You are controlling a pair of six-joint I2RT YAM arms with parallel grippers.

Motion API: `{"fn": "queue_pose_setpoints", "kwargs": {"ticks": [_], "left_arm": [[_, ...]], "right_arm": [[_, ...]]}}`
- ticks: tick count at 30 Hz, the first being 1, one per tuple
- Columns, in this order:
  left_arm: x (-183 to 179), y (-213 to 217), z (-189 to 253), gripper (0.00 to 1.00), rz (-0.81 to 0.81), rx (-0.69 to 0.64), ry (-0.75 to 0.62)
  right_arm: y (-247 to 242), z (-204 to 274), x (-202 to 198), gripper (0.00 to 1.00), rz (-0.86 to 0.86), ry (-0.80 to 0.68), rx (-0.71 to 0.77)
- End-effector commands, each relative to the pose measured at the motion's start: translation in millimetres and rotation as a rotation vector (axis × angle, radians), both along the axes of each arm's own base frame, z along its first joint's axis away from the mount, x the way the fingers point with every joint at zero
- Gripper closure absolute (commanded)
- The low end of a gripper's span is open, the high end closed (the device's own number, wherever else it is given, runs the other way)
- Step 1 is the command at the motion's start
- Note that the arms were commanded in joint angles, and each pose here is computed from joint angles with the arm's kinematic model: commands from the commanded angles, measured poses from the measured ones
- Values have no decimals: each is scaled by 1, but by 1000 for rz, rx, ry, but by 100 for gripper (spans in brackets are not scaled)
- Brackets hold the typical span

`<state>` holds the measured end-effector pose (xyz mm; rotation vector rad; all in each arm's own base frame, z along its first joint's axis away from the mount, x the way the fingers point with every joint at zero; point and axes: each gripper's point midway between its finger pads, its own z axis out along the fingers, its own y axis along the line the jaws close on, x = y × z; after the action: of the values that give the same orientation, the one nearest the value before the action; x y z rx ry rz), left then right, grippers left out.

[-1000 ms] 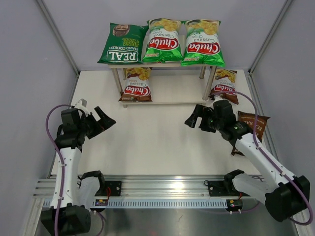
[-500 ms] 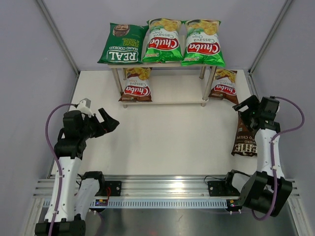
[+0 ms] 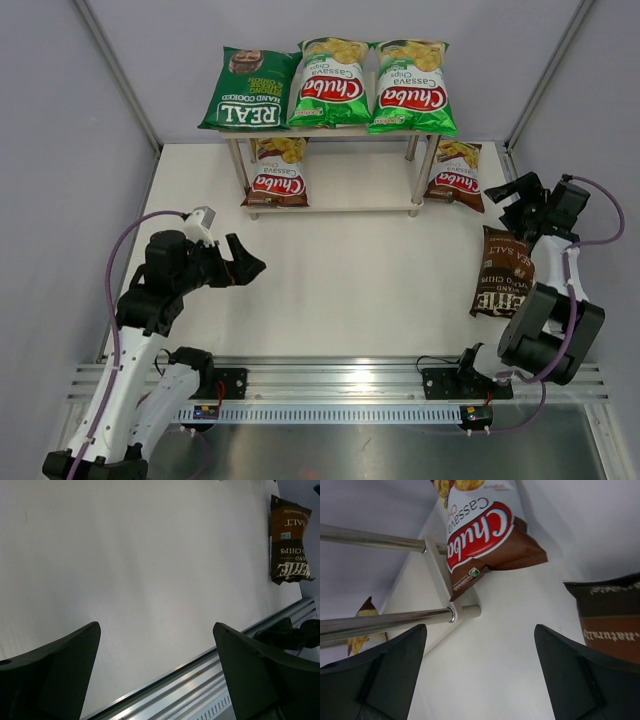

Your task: Place and organize the chips bags onto the shelf

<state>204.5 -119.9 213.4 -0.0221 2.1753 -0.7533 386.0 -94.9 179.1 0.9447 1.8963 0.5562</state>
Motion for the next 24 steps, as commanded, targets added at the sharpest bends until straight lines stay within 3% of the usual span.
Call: {"fn": "queue_pose_setpoints", "kwargs": {"ticks": [1, 3, 9, 16, 24], "left_arm": [[-6, -17, 11, 1, -105, -8, -72], [-8, -19, 11, 1, -117, -8, -75], [-12, -24, 13, 1, -141, -9, -84], [-16, -30, 12, 1, -178, -10, -81], [-19, -36, 11, 1, -215, -14, -77]], "right_arm": [[8, 30, 48, 5, 205, -180, -6], [2, 40, 67, 5, 242, -212, -20], [-22, 2, 98, 6, 270, -99, -77], [-14, -43, 125, 9, 441, -26, 65], [7, -105, 139, 7, 552, 173, 34]]}}
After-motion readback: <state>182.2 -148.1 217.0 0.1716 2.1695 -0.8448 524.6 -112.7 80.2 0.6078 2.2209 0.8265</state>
